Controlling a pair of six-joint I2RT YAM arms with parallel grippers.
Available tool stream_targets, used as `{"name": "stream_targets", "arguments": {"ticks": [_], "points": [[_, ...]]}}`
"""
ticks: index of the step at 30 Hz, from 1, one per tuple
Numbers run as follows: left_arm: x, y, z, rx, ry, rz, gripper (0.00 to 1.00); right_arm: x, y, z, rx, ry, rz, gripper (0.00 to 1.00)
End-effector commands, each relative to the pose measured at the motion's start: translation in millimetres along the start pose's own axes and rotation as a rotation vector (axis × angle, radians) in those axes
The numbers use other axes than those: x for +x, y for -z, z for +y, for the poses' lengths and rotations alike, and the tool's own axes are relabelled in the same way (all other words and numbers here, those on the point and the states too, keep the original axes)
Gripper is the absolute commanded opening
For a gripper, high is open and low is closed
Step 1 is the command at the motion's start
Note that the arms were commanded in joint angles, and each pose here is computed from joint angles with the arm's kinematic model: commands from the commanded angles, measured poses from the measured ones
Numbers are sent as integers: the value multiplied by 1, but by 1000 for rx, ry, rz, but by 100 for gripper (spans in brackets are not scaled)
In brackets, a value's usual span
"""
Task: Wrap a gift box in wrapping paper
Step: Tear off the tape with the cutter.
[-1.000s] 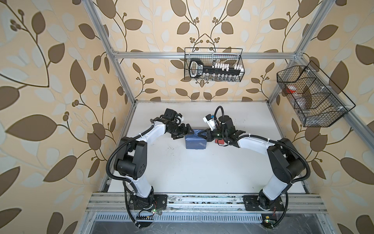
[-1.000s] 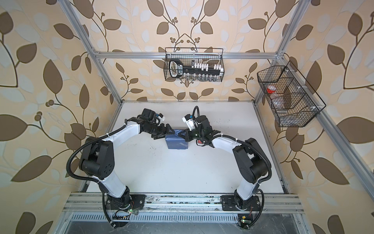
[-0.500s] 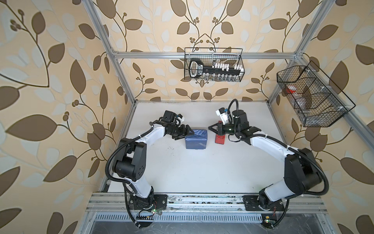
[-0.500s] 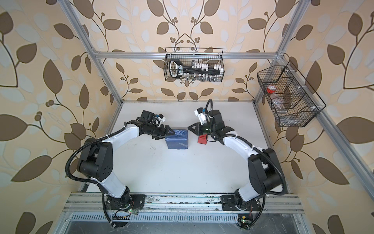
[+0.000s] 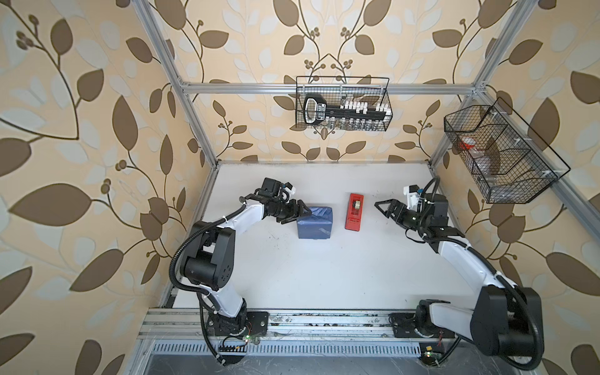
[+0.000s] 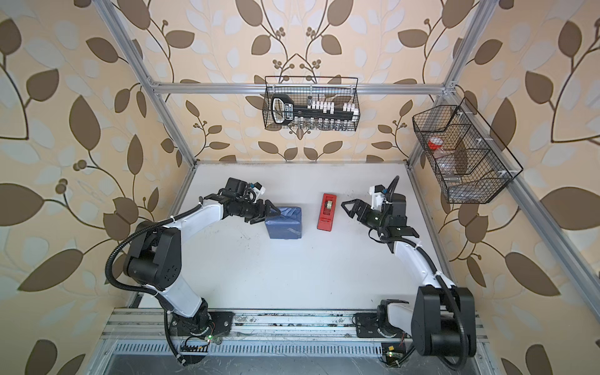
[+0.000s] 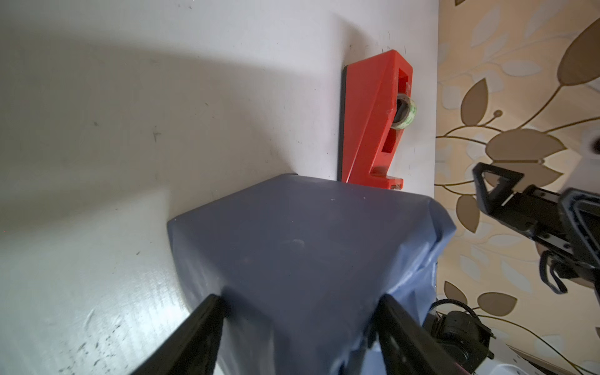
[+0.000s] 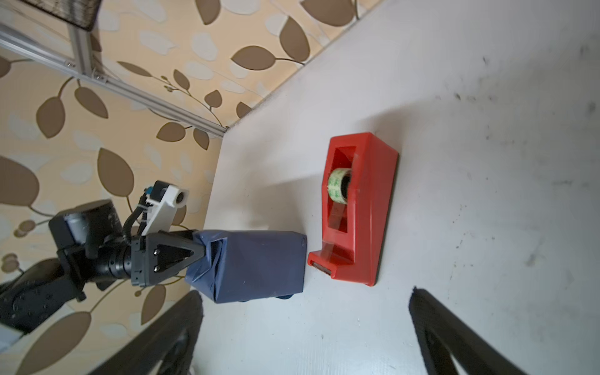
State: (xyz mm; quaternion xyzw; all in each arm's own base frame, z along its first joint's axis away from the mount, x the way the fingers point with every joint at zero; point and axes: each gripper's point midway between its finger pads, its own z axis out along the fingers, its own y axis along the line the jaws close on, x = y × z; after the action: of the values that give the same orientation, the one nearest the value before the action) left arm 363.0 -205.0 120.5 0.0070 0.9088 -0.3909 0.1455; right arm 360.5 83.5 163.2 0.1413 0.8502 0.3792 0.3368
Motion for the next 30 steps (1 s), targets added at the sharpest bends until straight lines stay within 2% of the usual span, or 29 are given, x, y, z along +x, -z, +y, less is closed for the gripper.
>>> {"name": "stream_targets", "arguments": {"ticks": [1,2,4,9,13,16,22,30], "points": [[38,-7,51,-176,112,105,73,-2,-11,7,47,12,62,100],[38,-7,51,-176,113,102,72,1,-16,5,62,26,69,100],[38,-4,50,-178,108,103,72,7,-27,1,78,28,91,94],[37,-1,51,-187,91,89,71,29,-63,-3,66,73,213,68],[37,1,50,-191,76,85,71,42,-84,-4,55,71,294,53],[35,-1,52,-184,74,70,66,40,-91,-15,92,54,293,48],[34,-3,53,-187,67,66,66,37,-97,-21,95,19,285,42],[35,-3,55,-194,55,60,64,41,-102,-6,10,-63,300,35]]}}
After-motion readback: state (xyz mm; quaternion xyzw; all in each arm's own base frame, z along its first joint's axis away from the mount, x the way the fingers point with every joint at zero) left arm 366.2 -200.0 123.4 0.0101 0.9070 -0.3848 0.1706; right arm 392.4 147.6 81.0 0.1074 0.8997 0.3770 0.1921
